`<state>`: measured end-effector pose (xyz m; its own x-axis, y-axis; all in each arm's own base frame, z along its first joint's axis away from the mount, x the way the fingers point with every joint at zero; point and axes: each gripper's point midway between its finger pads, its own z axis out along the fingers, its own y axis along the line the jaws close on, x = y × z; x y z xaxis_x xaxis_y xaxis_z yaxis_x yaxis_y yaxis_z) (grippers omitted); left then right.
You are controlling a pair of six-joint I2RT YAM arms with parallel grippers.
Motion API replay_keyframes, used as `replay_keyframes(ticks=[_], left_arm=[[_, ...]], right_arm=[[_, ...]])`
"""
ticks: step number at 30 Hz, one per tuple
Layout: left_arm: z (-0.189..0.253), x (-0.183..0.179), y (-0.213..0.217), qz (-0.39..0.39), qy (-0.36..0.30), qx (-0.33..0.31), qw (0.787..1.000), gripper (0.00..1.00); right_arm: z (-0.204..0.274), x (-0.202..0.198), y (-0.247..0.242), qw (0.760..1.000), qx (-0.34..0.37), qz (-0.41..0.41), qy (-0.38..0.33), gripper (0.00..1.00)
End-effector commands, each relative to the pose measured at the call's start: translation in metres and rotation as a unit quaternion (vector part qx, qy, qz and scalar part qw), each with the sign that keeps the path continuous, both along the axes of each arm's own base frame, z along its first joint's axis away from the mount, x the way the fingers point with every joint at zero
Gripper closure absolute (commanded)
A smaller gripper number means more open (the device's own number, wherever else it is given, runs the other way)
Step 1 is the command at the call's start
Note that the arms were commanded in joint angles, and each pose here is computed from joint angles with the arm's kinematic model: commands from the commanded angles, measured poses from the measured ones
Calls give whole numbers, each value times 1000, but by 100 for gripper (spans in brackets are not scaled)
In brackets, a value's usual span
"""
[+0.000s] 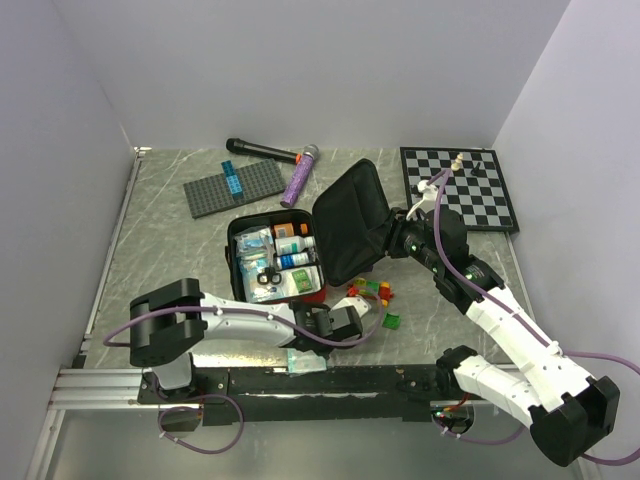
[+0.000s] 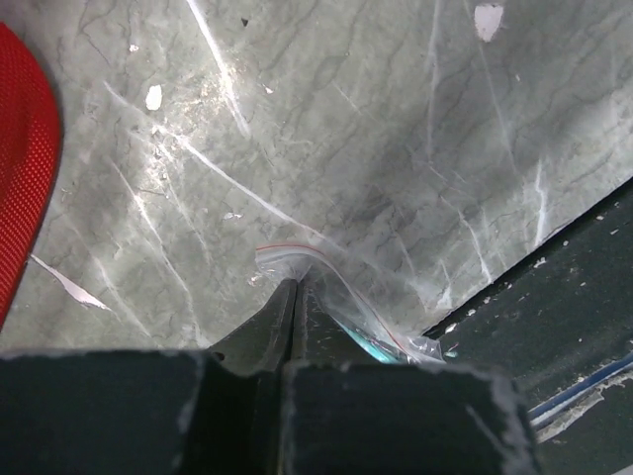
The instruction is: Organize the medicine kit
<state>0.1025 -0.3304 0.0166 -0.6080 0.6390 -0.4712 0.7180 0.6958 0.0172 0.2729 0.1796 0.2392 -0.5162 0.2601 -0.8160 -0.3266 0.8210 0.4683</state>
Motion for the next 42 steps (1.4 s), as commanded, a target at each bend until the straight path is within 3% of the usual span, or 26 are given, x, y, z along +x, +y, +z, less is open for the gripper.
replay_keyframes(ticks=[1, 6, 11, 18, 22, 26, 29, 37, 42], left_arm=[[-31, -11, 31, -2, 10, 74, 997, 99], [1, -6, 29, 21, -18, 35, 999, 99], [70, -1, 26, 53, -43, -66, 995, 99], [175, 17, 40, 100, -106, -204, 968, 99], [234, 43, 53, 149, -164, -286, 932, 99], [295, 86, 69, 192, -204, -387, 878, 99], [338, 113, 72, 187, -224, -451, 843, 99], [417, 161, 54, 143, -291, -537, 779, 99], [442, 186, 24, 100, -277, -592, 750, 99]], right_arm=[[12, -1, 1, 1000, 7, 3, -11, 52], [16, -2, 2, 1000, 8, 5, -10, 52], [17, -2, 2, 1000, 10, 6, -10, 52], [19, -1, 8, 1000, 17, 17, -9, 52], [27, -4, 15, 999, 26, 40, -21, 45], [36, -9, 20, 997, 41, 61, -35, 35], [40, -12, 21, 996, 47, 64, -39, 32], [76, -31, 35, 984, 81, 131, -90, 24], [82, -45, 48, 972, 100, 189, -102, 24]])
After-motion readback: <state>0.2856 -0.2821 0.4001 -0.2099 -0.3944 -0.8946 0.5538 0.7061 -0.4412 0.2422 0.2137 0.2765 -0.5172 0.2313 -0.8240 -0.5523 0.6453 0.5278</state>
